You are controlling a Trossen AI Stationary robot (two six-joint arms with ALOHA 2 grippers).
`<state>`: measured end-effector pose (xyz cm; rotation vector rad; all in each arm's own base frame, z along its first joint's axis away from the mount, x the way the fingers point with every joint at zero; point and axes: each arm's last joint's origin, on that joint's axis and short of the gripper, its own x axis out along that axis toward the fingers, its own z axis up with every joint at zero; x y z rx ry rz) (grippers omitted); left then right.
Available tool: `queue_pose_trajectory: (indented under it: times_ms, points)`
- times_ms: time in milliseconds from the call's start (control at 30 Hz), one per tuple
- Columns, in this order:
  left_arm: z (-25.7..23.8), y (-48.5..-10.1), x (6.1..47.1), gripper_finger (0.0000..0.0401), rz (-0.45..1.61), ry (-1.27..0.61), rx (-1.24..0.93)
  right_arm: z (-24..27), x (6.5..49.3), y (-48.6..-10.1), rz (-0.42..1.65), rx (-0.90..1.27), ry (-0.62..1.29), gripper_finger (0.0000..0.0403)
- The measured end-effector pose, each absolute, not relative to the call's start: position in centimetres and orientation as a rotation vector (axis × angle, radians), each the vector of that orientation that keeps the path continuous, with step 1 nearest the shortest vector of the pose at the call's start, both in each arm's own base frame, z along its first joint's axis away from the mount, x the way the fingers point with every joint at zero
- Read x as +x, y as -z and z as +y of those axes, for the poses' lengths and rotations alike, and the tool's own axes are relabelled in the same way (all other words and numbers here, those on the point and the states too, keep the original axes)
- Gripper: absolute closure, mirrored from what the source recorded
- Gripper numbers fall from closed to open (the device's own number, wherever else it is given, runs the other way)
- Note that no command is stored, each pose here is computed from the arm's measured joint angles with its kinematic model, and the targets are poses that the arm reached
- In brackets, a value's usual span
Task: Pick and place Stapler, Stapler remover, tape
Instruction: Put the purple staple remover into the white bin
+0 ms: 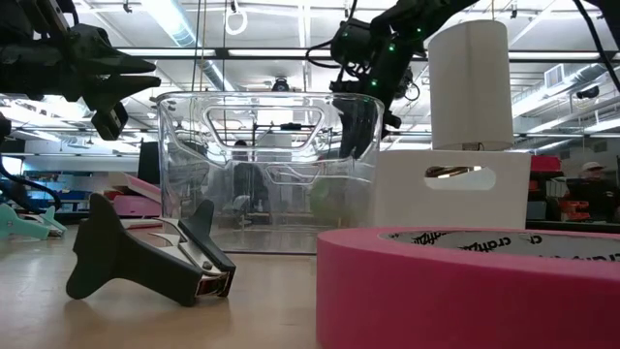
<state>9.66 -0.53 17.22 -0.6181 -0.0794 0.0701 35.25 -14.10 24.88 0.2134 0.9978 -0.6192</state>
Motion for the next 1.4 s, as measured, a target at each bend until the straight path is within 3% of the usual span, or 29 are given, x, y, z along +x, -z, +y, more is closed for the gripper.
queue_pose_trajectory:
  times_ms: [367, 700, 967, 1400]
  points:
    - [-0.5, -17.2, 9.7, 0.0323, -0.08, -0.07, -0.625, -13.6, 35.5, -24.9, 0.987, 0.242, 0.578, 0.0186]
    - [-0.5, -17.2, 9.7, 0.0323, -0.08, -0.069, -0.625, -9.1, 36.7, -25.5, 0.983, 0.288, 0.3, 0.0209]
    - [-0.5, -17.2, 9.7, 0.0323, -0.079, -0.07, -0.624, -2.4, 35.8, -27.5, 1.022, 0.338, 0.118, 0.0221]
    - [-0.5, -17.2, 9.7, 0.0323, -0.079, -0.07, -0.625, 12.7, 32.9, -27.2, 1.173, 0.47, 0.023, 0.0223]
